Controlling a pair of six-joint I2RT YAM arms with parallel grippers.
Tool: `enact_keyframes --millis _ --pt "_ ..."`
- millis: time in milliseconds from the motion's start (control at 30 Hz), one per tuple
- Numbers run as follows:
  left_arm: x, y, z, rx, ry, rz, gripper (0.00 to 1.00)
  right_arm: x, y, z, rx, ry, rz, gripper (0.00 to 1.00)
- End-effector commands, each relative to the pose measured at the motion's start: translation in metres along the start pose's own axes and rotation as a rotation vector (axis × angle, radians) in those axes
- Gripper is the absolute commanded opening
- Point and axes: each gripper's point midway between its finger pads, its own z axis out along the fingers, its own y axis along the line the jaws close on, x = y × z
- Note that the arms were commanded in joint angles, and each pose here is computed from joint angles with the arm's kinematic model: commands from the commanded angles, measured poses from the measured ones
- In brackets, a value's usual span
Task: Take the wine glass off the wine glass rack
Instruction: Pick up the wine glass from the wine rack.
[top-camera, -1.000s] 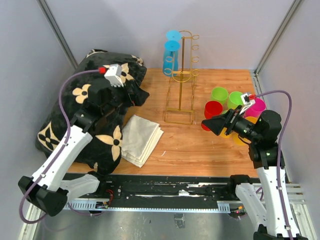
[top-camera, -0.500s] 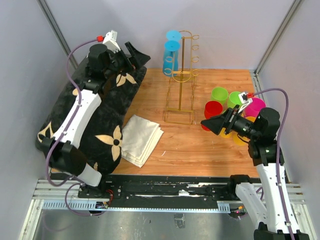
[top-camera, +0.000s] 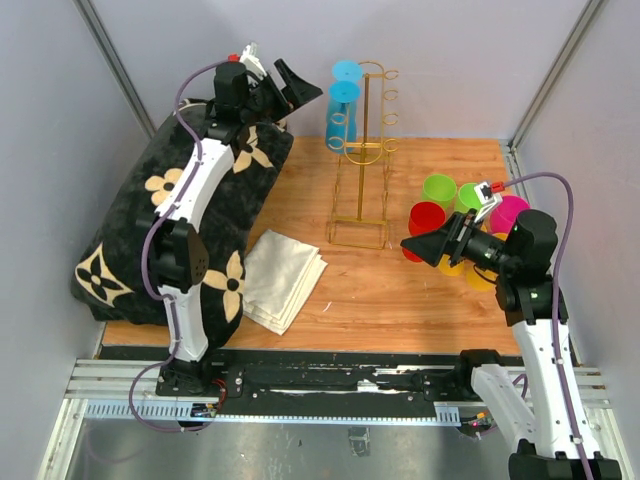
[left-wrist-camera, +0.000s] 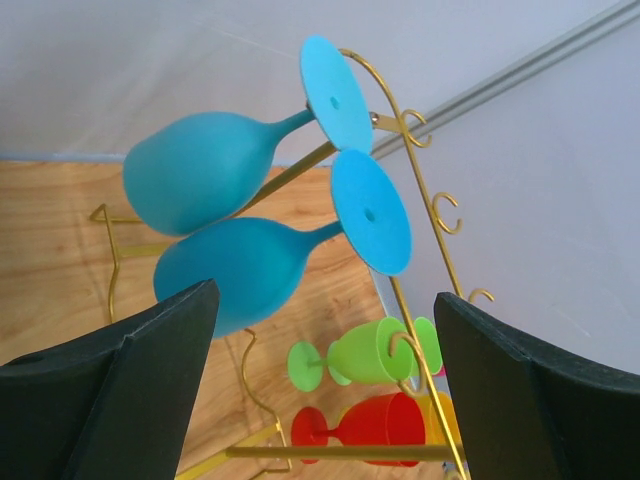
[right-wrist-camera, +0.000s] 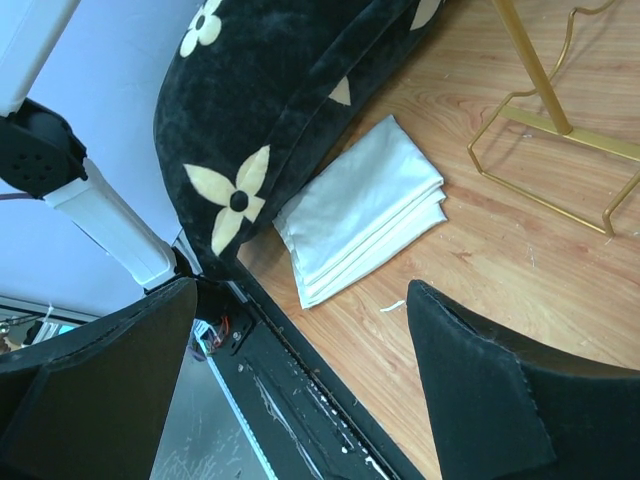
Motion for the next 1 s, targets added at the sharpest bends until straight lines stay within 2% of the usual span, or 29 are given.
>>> enact_keyframes --millis 0,267,567,967 --pt "-0.003 -0.002 0.015 0.067 0.014 -0.038 0.93 -0.005 0.005 -0.003 -0.004 0.004 -0.025 0.87" --pt "0.011 0.002 0.034 0.161 0.048 -0.141 0.9 0.0 -0.002 -0.001 0.012 0.022 -0.013 0.87" --pt "-0.001 -0.007 0.043 0.225 0.005 -0.193 0.87 -0.001 0.0 -0.002 0.014 0.031 -0.01 0.87" --pt "0.005 -0.003 0.059 0.222 0.012 -0.241 0.63 0.0 -0.002 -0.001 0.019 0.033 -0.011 0.88"
